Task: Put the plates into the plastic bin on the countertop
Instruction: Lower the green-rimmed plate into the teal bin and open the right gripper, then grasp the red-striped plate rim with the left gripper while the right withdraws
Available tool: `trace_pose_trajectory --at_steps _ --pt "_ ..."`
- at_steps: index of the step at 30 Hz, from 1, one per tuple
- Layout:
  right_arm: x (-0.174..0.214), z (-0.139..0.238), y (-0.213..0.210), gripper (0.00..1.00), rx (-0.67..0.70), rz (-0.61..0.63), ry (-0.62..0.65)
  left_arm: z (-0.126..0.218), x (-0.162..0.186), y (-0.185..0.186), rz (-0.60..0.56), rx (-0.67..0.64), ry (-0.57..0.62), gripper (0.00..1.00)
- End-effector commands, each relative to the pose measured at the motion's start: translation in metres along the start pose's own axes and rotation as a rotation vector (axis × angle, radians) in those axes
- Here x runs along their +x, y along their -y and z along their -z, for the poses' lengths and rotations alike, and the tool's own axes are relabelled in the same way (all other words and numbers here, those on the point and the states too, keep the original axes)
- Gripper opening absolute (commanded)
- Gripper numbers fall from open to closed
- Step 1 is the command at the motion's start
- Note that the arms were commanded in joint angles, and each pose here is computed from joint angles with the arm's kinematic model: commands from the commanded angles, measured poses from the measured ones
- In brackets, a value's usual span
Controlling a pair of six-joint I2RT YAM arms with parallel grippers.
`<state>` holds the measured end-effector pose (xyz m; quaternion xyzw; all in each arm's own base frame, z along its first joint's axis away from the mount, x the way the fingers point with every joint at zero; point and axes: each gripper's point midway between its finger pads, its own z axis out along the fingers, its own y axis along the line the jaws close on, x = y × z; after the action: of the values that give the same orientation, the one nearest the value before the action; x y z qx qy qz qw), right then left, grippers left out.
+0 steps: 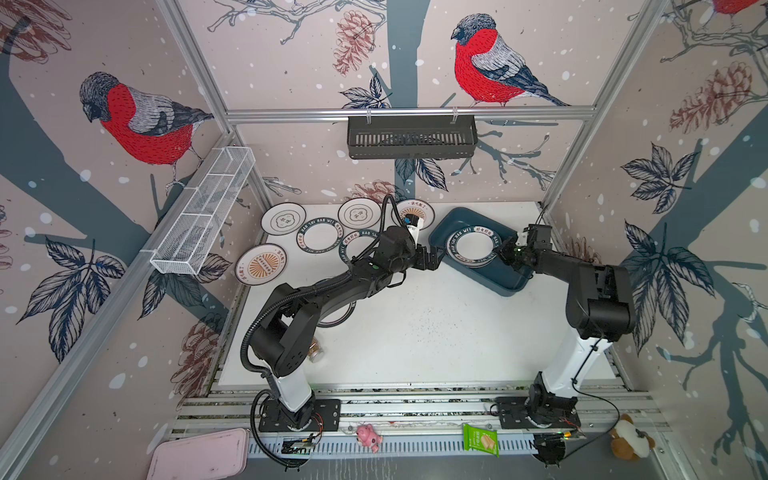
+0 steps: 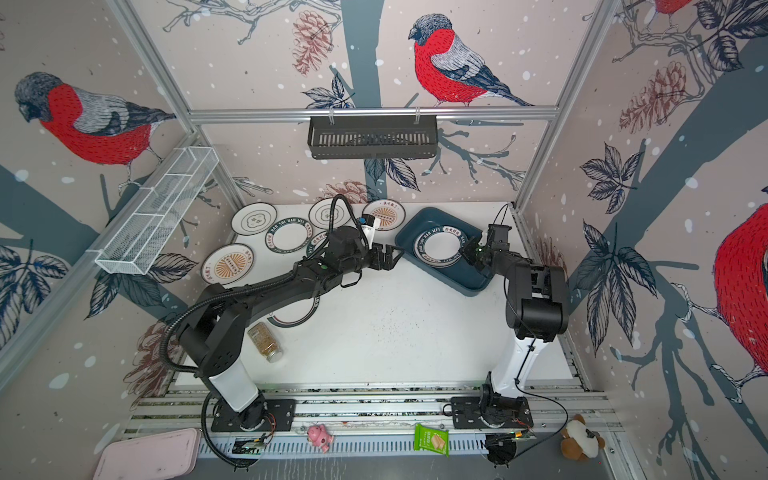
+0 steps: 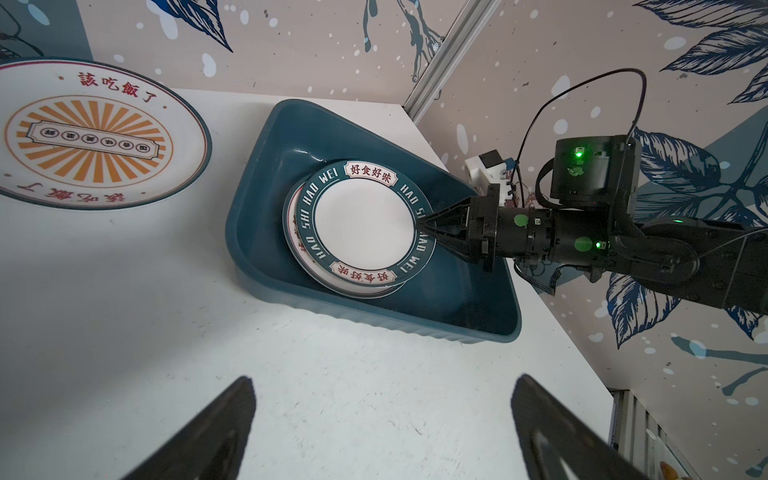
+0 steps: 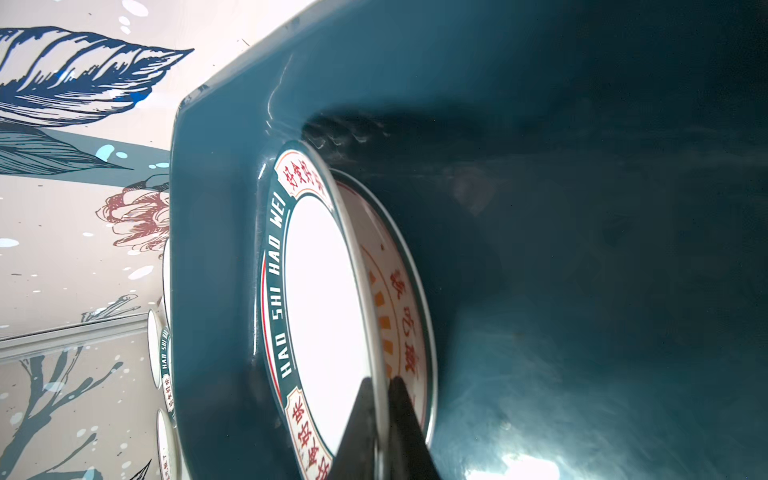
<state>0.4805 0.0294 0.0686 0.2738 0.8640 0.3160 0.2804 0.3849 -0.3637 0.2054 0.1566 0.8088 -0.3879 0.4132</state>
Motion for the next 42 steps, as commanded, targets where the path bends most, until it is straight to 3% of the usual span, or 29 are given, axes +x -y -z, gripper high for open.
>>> trace_pose_trajectory --at_steps 1,11,20,25,34,39,42 --pt "-0.001 0.0 0.003 0.13 0.016 0.026 0.009 -0.001 -0.003 0.003 -0.012 0.012 0.007 0.96" --pt "-0.002 0.004 0.004 0.35 0.048 0.051 0.02 0.003 -0.002 0.004 -0.009 0.012 0.012 0.96" --pt "-0.006 0.016 -0.007 0.45 0.063 0.098 0.053 0.012 -0.003 0.004 -0.004 0.006 0.031 0.96" --pt "-0.007 0.029 -0.029 0.62 0.046 0.158 0.095 0.024 -0.004 0.001 0.003 -0.019 0.053 0.96" --pt "0.004 0.057 -0.081 0.82 -0.029 0.268 0.176 0.061 -0.002 -0.028 0.051 -0.175 0.1 0.96" --pt "0.022 0.071 -0.125 1.0 -0.111 0.332 0.218 0.097 0.001 -0.061 0.124 -0.277 0.139 0.96" --pt "0.038 0.074 -0.144 1.0 -0.163 0.365 0.222 0.121 0.005 -0.079 0.145 -0.35 0.156 0.96"
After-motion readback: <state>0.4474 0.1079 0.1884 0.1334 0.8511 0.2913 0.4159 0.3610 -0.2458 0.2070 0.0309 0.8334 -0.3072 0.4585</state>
